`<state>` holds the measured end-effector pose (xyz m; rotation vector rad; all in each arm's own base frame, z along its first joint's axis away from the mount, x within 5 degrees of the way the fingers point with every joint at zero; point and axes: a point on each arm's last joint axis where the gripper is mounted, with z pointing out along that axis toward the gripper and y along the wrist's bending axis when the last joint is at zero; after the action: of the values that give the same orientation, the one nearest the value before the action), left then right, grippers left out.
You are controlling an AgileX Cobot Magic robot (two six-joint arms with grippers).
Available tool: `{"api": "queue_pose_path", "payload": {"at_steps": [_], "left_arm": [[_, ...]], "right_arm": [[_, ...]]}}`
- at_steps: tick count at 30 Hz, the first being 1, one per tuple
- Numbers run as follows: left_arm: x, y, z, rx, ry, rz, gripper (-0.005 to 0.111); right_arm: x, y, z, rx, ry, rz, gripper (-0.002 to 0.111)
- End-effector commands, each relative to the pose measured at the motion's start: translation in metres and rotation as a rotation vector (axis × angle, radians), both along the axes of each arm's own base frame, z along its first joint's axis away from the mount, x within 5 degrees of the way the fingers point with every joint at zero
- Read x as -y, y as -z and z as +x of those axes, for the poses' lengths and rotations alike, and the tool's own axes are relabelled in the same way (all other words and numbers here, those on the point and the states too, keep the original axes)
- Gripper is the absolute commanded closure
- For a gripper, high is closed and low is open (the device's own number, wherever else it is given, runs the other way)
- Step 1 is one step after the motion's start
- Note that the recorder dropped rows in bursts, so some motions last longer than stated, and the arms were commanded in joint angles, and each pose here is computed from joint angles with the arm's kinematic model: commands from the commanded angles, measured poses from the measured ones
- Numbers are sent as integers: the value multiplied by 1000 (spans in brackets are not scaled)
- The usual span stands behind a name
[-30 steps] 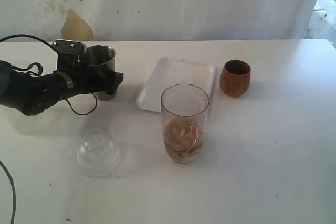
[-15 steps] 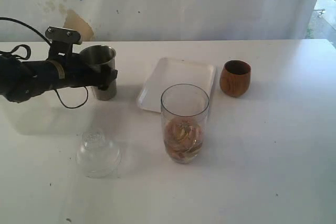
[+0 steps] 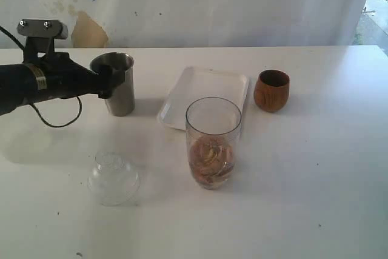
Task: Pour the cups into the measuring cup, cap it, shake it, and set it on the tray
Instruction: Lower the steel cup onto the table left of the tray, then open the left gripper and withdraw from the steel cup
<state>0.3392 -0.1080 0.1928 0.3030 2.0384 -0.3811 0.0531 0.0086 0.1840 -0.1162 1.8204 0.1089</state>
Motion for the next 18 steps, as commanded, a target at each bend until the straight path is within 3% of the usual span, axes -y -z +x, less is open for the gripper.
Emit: {"api": "queue_pose_path", "payload": {"at_steps": [1, 2, 7, 11, 15, 18], "left_arm": [[8, -35, -25, -16, -9, 48, 2], [8, -40, -30, -44, -32, 62, 2], [5, -60, -61, -272, -124, 379, 2], [13, -91, -81, -292, -130, 382, 2], [17, -99, -92, -298, -117, 386, 3], [20, -100, -99, -317, -109, 409, 20]], "right_arm": [[0, 1, 0, 0, 4, -3, 108], [0, 1, 0, 0, 4, -3, 108], [0, 1, 0, 0, 4, -3, 108], [0, 1, 0, 0, 4, -3, 108], [0, 1, 0, 0, 4, -3, 108], [0, 1, 0, 0, 4, -3, 108]]}}
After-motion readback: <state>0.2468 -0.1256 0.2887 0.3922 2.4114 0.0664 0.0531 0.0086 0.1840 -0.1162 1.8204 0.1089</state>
